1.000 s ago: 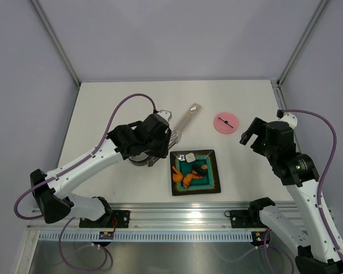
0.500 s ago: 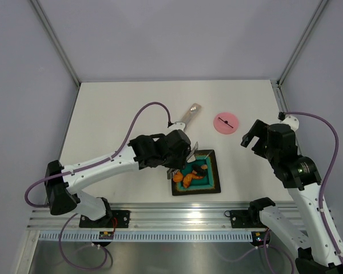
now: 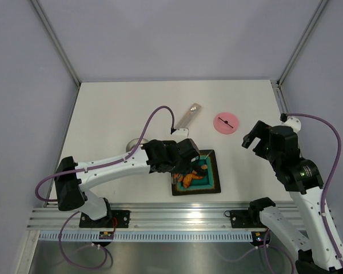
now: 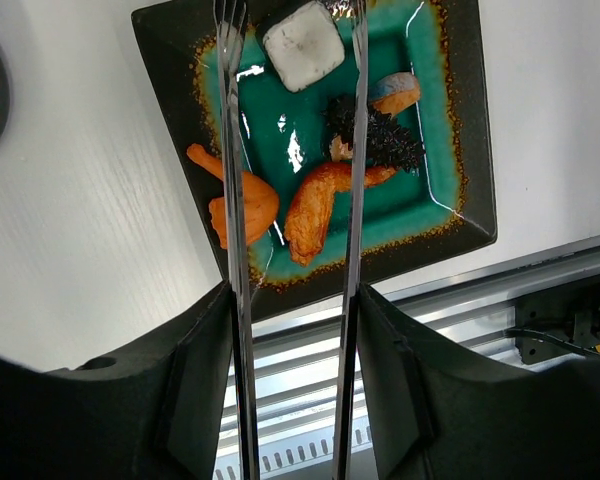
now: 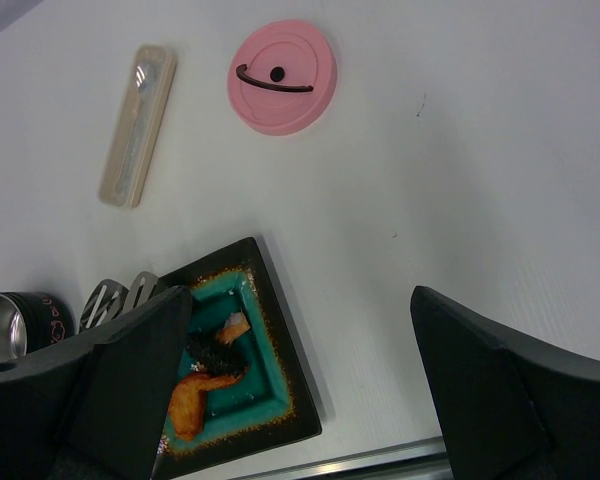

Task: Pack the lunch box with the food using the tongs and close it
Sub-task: Pick up the fake food from the plate.

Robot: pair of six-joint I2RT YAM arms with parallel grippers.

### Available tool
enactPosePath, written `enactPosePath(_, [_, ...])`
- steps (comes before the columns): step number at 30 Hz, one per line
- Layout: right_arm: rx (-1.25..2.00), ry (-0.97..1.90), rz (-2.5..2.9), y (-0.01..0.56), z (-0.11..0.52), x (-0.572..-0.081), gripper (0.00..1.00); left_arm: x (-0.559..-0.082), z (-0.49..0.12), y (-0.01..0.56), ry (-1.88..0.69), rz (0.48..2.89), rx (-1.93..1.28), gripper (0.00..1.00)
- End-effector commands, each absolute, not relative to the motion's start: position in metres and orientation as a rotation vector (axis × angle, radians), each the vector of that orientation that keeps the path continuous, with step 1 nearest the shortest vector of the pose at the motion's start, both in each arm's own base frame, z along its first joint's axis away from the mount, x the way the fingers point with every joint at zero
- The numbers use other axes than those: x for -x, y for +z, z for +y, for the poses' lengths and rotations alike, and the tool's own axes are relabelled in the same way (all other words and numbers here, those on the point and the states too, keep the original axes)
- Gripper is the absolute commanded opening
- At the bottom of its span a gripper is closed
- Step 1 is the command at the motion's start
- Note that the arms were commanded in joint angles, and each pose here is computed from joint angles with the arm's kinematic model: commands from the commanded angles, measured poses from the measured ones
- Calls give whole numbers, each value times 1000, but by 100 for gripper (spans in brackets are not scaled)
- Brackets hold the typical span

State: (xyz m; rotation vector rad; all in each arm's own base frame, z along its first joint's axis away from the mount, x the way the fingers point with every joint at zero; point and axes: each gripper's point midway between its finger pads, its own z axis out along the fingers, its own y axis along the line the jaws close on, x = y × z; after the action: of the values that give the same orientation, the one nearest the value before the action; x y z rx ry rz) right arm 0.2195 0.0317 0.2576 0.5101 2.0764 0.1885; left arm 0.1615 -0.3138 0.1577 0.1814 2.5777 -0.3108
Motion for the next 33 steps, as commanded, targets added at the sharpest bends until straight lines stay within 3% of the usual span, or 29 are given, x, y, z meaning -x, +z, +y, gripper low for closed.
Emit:
enactPosePath(1, [-498,206,2046,268,32,-218,99,-168,-318,172,-356,2523,-97,53])
enactPosePath(5, [-495,214,2049,267,33,-216,99,-167,-322,168,-371,2532,-100,57])
enactPosePath(24, [-478,200,2053,261,30,-211,99,-155,-334,135,-240,2593,-154,57])
enactPosePath(27, [-477,202,2054,261,30,-211,99,-155,-336,138,-244,2583,-156,51])
enactPosePath(33, [-475,211,2043,264,31,-210,100,-154,-340,153,-261,2556,-168,27])
